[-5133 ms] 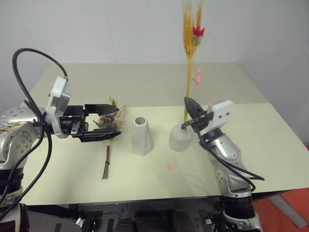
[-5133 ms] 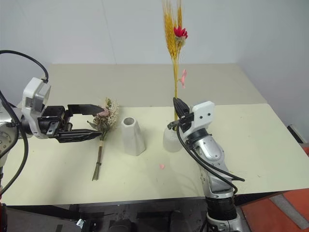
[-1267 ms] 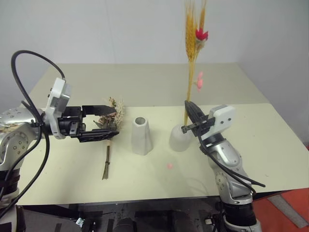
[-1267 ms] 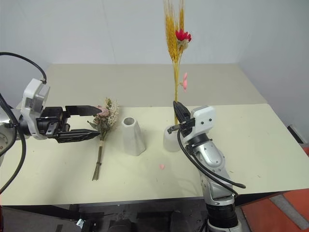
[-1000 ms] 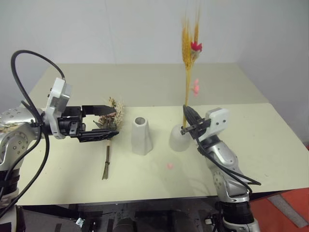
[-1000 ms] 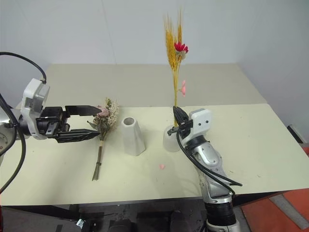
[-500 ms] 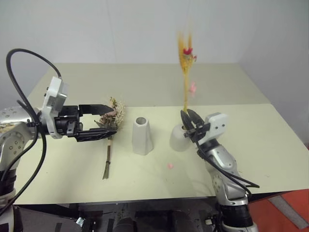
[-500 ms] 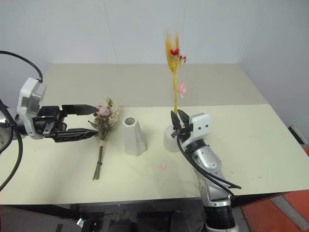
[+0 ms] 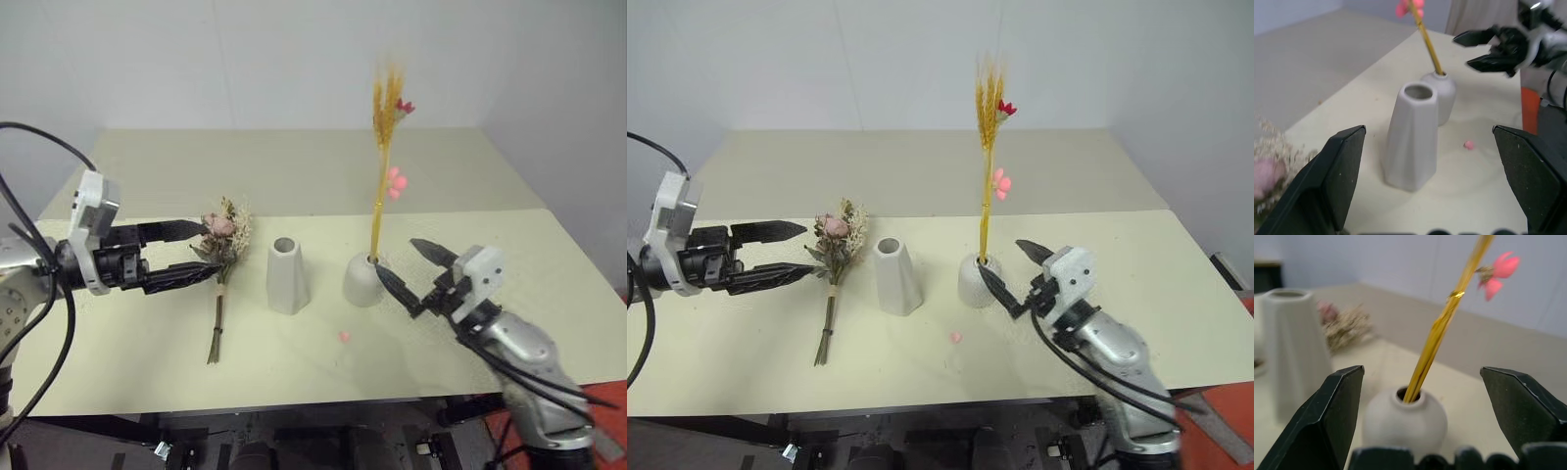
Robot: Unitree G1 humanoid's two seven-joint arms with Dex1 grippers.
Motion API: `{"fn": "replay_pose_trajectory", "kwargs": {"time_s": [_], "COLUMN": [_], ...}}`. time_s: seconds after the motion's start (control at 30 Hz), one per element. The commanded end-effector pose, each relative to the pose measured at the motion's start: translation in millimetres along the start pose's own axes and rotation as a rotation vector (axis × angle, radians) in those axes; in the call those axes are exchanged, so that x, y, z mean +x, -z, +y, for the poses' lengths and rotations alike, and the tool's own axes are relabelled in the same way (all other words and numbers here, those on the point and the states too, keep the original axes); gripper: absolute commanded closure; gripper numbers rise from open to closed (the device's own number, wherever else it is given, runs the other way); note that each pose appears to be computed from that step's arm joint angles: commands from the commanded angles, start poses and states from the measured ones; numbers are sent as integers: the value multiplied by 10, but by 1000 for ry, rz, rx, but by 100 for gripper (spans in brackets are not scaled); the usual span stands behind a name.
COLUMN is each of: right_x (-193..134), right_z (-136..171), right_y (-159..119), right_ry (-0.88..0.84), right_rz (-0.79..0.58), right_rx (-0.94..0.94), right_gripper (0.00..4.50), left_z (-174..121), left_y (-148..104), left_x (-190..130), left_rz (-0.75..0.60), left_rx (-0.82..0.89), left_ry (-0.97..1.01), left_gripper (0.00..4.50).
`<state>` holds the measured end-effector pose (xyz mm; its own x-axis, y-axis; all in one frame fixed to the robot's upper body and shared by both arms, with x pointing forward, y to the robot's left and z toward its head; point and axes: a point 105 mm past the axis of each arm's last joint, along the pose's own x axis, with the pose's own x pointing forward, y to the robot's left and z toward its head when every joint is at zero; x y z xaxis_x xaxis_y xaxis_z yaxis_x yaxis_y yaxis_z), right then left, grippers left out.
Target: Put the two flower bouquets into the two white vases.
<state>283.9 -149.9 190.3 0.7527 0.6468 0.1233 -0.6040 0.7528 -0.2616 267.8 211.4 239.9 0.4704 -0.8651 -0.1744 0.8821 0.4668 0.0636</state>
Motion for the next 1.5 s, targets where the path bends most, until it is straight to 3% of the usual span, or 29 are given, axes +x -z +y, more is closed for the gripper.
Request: {"fn": "replay_pose_trajectory", "kwargs": {"time_s": [0.03, 0.17, 0.37, 0.63, 0.73, 1.07, 1.13, 1.17, 1.27, 1.37, 1.5], "right_x": [-113, -242, -335, -382, -374, -393, -387, -383, -378, -383, -385], "right_z": [41, 35, 124, 119, 106, 99, 105, 107, 99, 67, 18], "right_y": [-173, -265, -396, -532, -574, -588, -585, -586, -585, -575, -558], "right_ry": [-107, -217, -361, -445, -441, -417, -420, -422, -426, -424, -424], "right_rz": [8, 93, 145, 163, 156, 156, 152, 150, 147, 150, 156], "right_rx": [3, 10, 7, -27, -42, -47, -44, -42, -37, -32, -15], "right_gripper": [1, 1, 1, 1, 0, 0, 0, 0, 0, 0, 0], "left_z": [-2, 81, 298, 558, 635, 830, 873, 900, 1025, 1073, 846], "left_y": [-51, 123, 546, 848, 949, 857, 796, 760, 444, 10, -815], "left_x": [-64, -75, 28, 442, 592, 530, 502, 495, 439, 311, 249], "left_rz": [45, 205, 577, 694, 706, 643, 599, 566, 301, 35, -391], "left_rx": [32, -2, -133, -242, -257, -243, -235, -225, -89, -49, -66], "left_ry": [-64, -170, -361, -515, -539, -637, -662, -679, -744, -799, -605], "left_gripper": [0, 0, 0, 0, 61, 374, 434, 438, 438, 438, 438]}}
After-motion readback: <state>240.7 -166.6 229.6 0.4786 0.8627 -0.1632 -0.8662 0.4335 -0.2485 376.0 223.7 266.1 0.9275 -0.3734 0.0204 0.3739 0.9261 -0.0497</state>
